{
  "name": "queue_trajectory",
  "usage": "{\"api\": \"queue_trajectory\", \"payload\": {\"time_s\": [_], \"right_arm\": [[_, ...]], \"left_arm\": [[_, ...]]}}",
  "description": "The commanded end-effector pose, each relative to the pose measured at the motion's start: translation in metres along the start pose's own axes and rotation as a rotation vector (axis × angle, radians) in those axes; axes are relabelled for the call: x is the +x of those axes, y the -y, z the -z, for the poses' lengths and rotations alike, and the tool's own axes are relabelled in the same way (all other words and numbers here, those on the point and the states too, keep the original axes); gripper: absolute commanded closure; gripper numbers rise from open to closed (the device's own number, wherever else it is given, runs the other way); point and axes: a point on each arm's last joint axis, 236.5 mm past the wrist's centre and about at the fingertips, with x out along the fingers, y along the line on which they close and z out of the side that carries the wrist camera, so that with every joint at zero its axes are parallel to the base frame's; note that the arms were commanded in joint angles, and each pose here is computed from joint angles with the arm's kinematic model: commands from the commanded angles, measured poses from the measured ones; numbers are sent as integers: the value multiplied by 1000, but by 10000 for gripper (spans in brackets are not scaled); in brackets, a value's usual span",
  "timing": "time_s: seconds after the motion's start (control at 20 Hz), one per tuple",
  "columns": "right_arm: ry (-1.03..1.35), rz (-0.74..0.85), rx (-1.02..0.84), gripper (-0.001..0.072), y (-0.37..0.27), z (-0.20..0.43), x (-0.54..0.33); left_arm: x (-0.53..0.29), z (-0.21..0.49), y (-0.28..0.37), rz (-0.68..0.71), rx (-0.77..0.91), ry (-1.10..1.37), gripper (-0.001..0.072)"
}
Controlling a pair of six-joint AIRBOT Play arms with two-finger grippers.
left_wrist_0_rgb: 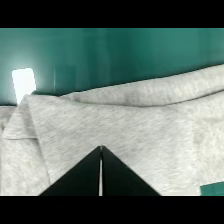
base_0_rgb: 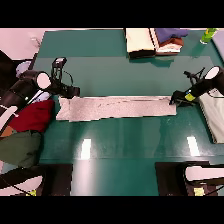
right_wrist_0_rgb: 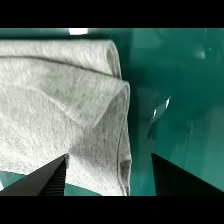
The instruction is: Fold the shirts.
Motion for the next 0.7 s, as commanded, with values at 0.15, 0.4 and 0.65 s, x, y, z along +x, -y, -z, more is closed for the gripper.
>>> {"api": "queue_trajectory", "payload": {"time_s": [0.15, 0.4, 0.65], "right_arm": [[2, -30, -40, 305, -25, 2, 25], [21, -23, -82, 697, -27, 3, 15], [149, -37, -124, 699, -47, -1, -43]], "left_arm": [[2, 6, 40, 78, 43, -4, 684], [15, 16, 85, 144, 93, -4, 685], [54, 21, 144, 239, 105, -38, 685]]}}
